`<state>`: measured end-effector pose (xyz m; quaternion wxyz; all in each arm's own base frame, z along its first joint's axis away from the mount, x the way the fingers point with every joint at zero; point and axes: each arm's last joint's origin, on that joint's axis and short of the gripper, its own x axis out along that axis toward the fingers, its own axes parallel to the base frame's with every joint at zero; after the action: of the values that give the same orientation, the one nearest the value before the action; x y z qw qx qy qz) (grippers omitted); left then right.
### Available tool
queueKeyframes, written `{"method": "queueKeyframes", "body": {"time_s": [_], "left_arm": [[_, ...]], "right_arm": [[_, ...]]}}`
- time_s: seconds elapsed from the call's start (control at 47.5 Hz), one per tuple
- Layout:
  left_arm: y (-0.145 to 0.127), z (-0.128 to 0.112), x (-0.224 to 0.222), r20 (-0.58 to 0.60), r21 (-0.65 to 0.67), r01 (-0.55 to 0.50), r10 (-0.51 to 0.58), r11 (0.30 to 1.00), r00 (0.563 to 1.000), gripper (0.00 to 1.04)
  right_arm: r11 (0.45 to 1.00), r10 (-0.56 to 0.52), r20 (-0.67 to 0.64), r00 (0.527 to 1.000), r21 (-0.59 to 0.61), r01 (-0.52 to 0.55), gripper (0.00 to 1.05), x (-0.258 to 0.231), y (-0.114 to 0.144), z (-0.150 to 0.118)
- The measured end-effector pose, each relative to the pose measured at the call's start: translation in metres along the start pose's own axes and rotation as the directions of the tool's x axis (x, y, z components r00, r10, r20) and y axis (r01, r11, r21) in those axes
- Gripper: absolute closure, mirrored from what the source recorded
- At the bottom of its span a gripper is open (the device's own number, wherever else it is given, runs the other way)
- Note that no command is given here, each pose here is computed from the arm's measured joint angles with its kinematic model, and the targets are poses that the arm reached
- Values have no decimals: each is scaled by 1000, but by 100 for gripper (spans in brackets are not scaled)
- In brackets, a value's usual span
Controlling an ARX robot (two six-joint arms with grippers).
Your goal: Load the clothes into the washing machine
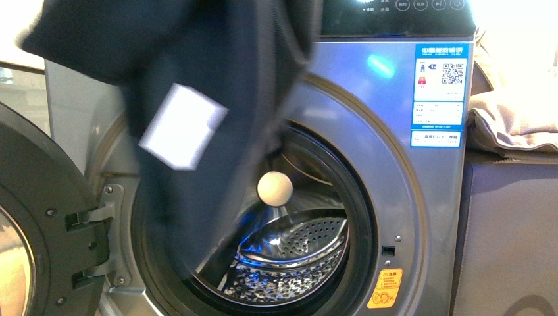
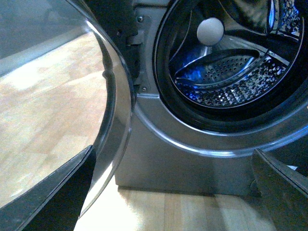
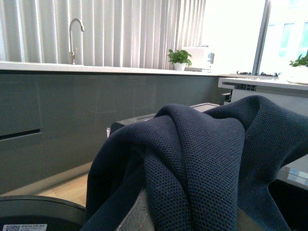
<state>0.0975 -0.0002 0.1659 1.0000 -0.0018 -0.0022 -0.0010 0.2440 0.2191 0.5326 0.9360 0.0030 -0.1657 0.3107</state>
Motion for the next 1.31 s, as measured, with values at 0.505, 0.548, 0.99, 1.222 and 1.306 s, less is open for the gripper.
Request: {"method": "queueKeyframes", "body": {"time_s": [0.505,0.548,0.99,1.222,1.306], "left_arm": [[16,40,5,220,-18,19,-15,1000,975,6],[17,51,7,244,-1,39,-37,999,969,6],[2,163,58,275,86,431,-437,898,856,6],[-15,176,81,241,79,536,-537,841,808,6],[-19,178,85,245,89,595,-597,799,764,6]], "right_arm": [[1000,-1,0,1000,0,1,95,0,0,0],[1000,0,0,1000,0,0,95,0,0,0],[1000,-1,0,1000,0,1,95,0,0,0],[1000,0,0,1000,0,0,95,0,0,0],[1000,0,0,1000,0,0,95,0,0,0]]}}
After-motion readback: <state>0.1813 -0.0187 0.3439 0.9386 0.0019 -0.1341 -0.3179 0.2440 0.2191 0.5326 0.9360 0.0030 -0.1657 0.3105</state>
